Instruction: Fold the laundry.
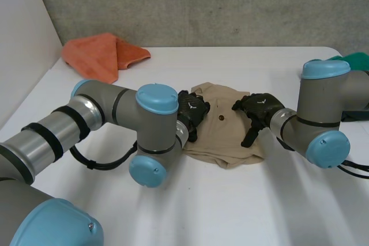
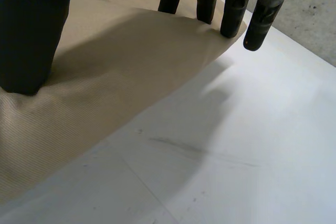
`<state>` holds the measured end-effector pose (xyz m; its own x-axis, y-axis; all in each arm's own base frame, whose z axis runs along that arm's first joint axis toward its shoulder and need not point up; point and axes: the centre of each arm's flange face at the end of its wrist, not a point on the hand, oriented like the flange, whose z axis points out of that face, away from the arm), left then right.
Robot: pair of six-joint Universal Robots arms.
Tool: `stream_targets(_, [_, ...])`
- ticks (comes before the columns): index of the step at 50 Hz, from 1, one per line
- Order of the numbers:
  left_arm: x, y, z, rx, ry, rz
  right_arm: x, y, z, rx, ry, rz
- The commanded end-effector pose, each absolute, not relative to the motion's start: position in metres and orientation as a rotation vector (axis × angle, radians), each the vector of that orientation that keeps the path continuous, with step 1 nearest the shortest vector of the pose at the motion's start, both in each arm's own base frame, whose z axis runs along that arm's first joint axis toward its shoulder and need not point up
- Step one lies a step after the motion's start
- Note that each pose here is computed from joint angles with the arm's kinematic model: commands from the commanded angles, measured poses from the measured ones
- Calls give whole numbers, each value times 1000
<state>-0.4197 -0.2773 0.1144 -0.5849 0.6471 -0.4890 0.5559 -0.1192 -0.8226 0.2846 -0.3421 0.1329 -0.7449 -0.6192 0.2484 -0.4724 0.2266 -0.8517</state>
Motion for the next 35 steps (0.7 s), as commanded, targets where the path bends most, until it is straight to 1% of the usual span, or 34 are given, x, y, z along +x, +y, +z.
stream_targets(1, [-419, -280, 113, -1393, -2020, 1815, 285, -343, 132, -1055, 2347, -1548])
stream_targets(4, [-418, -281, 115, -1388, -2024, 1815, 285, -344, 133, -1052, 2343, -1554])
stream_targets(6, [-417, -281, 121, -1371, -2024, 1826, 285, -345, 141, -1042, 2330, -1581])
stream_targets(7, [-417, -281, 124, -1363, -2020, 1831, 285, -345, 150, -1030, 2320, -1611])
stream_targets(8, [-416, -280, 138, -1340, -2004, 1854, 284, -345, 159, -1019, 2310, -1641])
stream_targets(9, [-416, -280, 138, -1340, -2003, 1855, 284, -345, 164, -1013, 2303, -1658])
stream_targets(10, [-414, -279, 158, -1292, -1984, 1883, 283, -343, 171, -1008, 2293, -1677])
stream_targets(12, [-411, -275, 182, -1220, -1956, 1912, 282, -339, 190, -993, 2252, -1751])
stream_targets(13, [-410, -275, 188, -1200, -1947, 1920, 280, -336, 199, -987, 2229, -1785])
stream_targets(14, [-408, -272, 209, -1126, -1909, 1955, 280, -333, 202, -986, 2219, -1798])
stream_targets(15, [-407, -270, 216, -1106, -1894, 1963, 278, -327, 206, -982, 2199, -1824])
stream_targets(17, [-401, -264, 243, -1033, -1852, 1986, 276, -317, 209, -983, 2179, -1848])
stream_targets(18, [-399, -261, 249, -1022, -1843, 1990, 275, -315, 208, -982, 2182, -1843])
stream_targets(20, [-394, -253, 260, -1014, -1826, 1987, 276, -294, 198, -1008, 2175, -1807])
stream_targets(22, [-389, -244, 267, -1031, -1805, 1965, 279, -281, 192, -1029, 2160, -1790])
stream_targets(23, [-386, -242, 269, -1038, -1799, 1955, 281, -270, 184, -1047, 2143, -1779])
stream_targets(24, [-381, -237, 274, -1049, -1776, 1938, 282, -266, 181, -1053, 2138, -1776])
stream_targets(25, [-379, -234, 277, -1056, -1761, 1924, 283, -257, 170, -1067, 2126, -1769])
stream_targets(31, [-362, -206, 288, -1064, -1653, 1727, 290, -236, 142, -1103, 2067, -1779])
stream_targets(35, [-353, -201, 290, -1036, -1644, 1651, 298, -235, 123, -1132, 2050, -1787])
